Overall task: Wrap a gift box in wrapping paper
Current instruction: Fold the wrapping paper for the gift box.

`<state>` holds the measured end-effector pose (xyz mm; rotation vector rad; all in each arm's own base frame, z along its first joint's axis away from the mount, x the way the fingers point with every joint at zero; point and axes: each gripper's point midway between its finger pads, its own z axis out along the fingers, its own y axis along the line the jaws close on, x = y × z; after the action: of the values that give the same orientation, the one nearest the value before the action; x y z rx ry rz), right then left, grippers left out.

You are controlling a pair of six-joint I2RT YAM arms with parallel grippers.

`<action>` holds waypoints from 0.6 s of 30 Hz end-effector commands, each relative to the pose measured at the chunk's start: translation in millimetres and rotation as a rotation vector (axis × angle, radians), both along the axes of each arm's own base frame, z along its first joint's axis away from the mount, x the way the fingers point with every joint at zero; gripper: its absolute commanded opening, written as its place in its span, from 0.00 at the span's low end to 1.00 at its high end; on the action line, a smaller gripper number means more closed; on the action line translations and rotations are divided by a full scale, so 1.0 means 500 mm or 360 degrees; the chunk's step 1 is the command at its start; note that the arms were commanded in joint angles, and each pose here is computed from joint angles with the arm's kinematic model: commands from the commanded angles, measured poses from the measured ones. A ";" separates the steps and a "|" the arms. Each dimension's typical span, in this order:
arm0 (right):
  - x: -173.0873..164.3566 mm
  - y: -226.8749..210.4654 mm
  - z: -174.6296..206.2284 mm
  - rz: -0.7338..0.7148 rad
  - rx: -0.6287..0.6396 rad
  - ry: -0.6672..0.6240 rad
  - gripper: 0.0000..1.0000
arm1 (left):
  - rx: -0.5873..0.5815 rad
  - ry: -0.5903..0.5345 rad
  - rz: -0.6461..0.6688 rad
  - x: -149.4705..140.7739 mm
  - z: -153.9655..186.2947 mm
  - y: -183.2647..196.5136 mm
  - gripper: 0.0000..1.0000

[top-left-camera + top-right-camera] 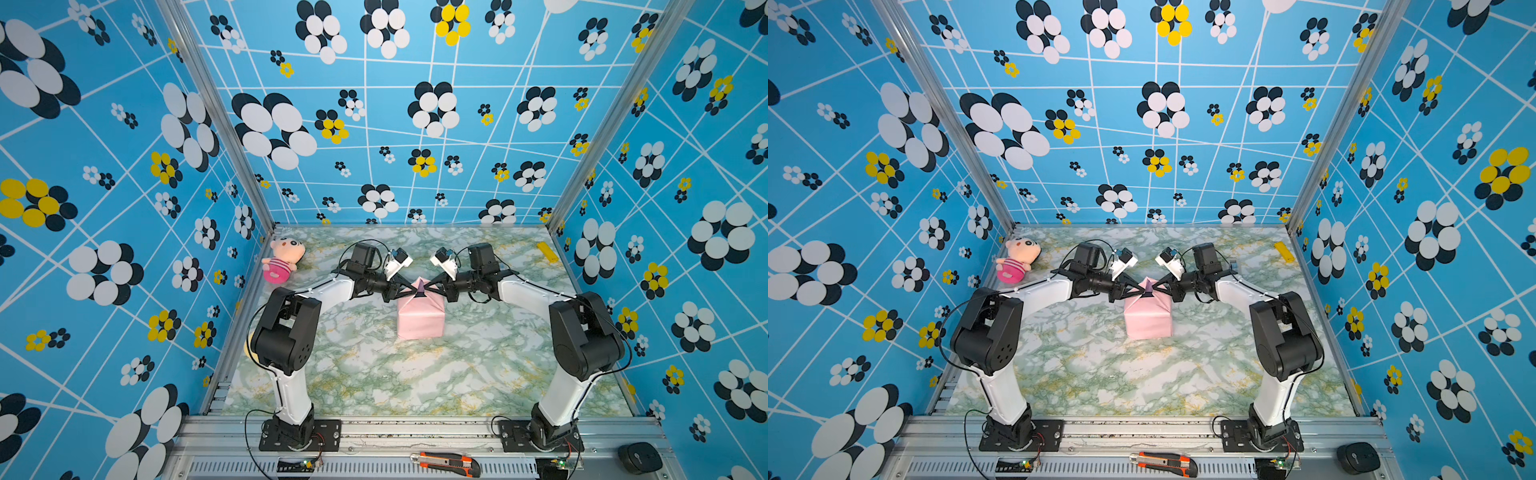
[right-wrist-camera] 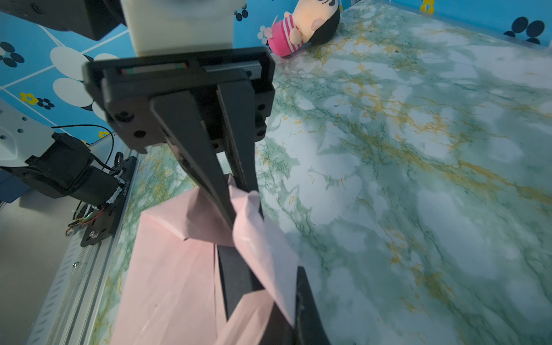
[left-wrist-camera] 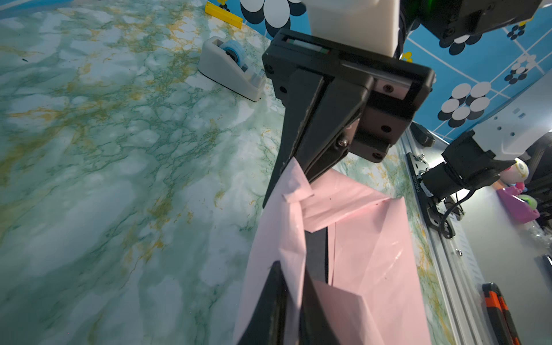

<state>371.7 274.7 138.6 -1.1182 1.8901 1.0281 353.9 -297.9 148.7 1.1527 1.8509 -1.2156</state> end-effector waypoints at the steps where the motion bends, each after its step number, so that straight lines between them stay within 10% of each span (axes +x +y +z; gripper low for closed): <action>1: -0.008 0.001 0.007 -0.0007 0.0006 -0.0028 0.00 | 0.0061 -0.0077 0.0013 -0.016 0.014 0.008 0.03; 18: -0.036 0.005 0.037 0.0057 0.0116 -0.0092 0.02 | 0.0076 -0.0231 0.0168 -0.014 0.052 0.012 0.20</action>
<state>360.8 274.0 143.9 -1.1120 1.8377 1.0405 350.0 -291.7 166.7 1.1218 1.8394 -1.0346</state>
